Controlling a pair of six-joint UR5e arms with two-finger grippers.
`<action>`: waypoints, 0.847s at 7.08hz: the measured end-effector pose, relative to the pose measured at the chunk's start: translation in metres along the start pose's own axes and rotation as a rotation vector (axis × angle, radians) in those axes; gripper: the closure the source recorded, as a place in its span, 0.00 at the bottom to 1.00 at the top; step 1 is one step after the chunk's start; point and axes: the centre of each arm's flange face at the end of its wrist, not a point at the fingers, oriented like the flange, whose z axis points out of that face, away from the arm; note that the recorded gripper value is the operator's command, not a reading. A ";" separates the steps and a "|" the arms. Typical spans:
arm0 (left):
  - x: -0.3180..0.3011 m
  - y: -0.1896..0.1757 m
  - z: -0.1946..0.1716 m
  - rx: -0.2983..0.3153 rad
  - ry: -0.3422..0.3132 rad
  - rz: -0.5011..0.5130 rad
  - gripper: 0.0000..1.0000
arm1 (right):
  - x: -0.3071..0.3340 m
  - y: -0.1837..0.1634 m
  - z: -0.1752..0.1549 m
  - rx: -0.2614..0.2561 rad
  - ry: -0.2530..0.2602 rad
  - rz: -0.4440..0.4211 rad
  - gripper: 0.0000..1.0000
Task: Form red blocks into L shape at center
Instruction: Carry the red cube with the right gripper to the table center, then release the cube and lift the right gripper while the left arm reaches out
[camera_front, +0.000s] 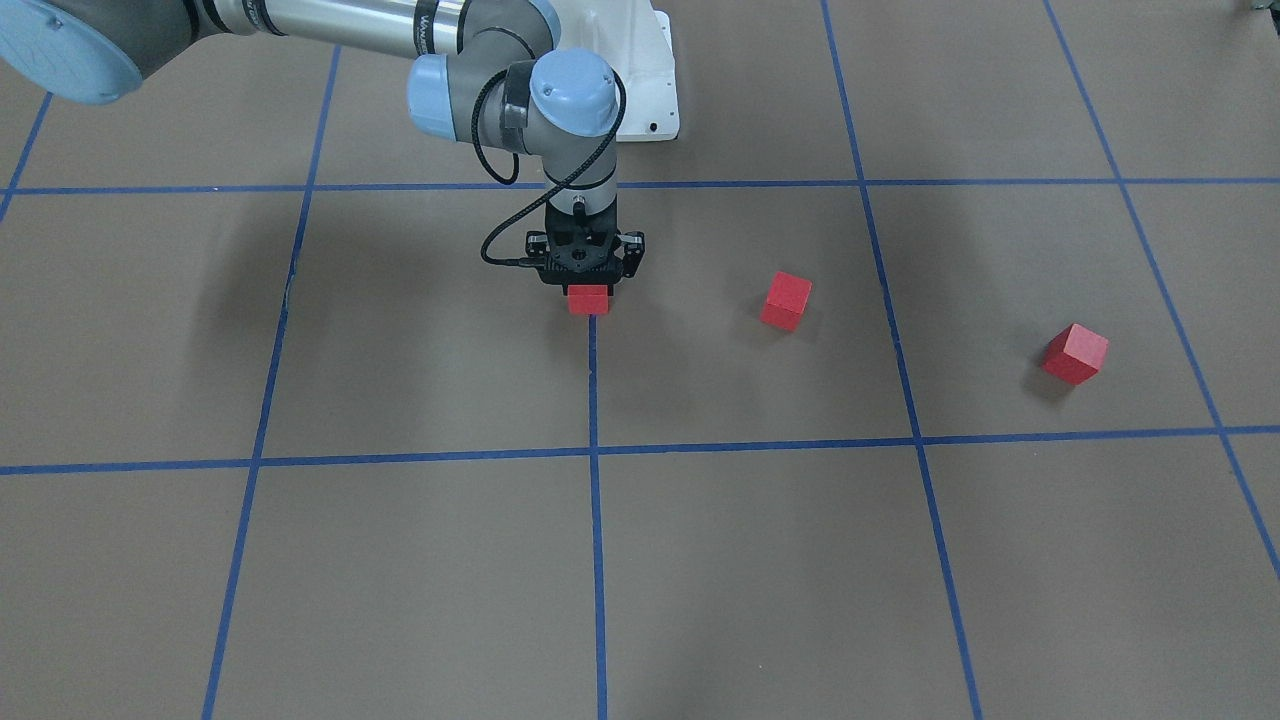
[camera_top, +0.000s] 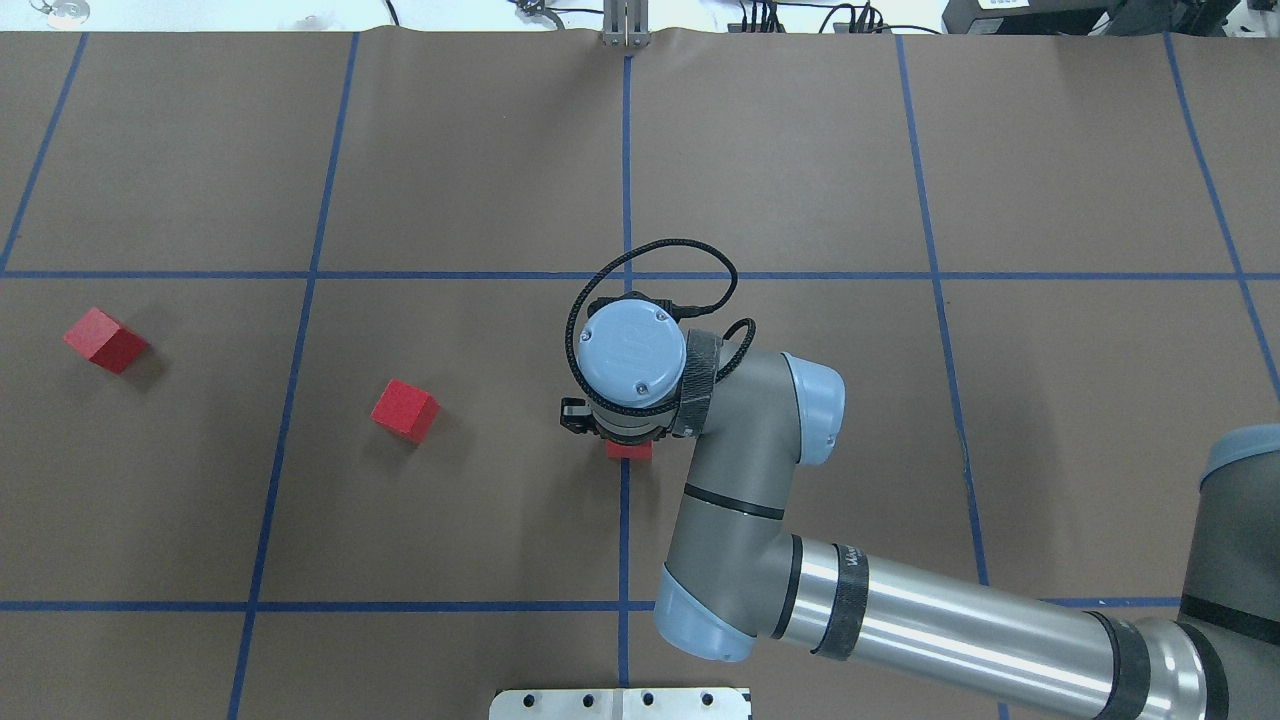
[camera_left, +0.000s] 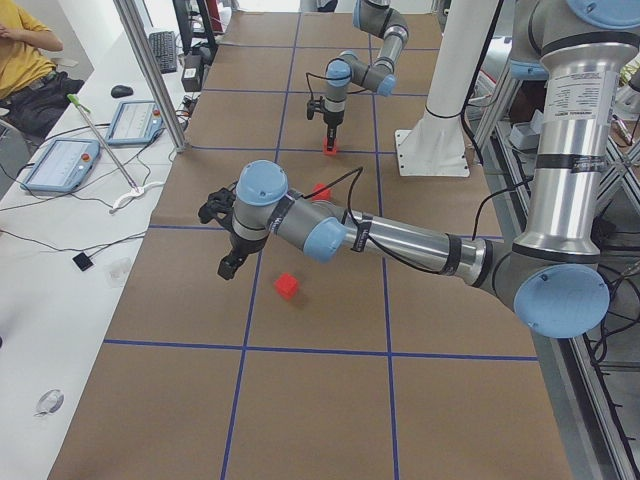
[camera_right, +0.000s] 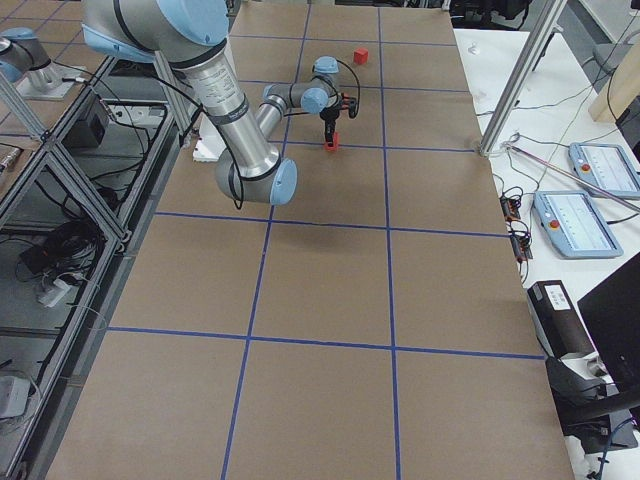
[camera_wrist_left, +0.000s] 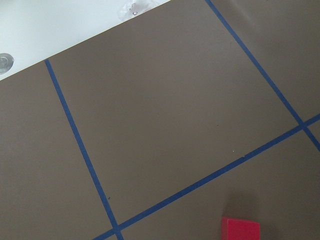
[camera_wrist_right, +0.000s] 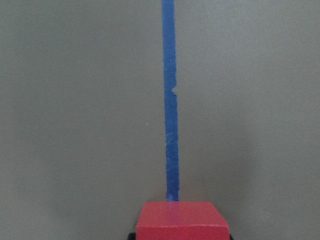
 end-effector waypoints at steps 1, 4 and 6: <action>-0.001 0.000 0.001 0.001 0.000 0.001 0.00 | -0.004 0.000 -0.004 0.004 -0.002 -0.003 0.01; 0.002 -0.001 0.003 0.004 0.005 0.008 0.00 | 0.006 -0.026 -0.044 0.015 -0.018 -0.005 0.01; 0.037 -0.018 0.023 0.014 0.046 0.026 0.00 | 0.070 -0.082 -0.099 0.002 -0.044 -0.027 0.01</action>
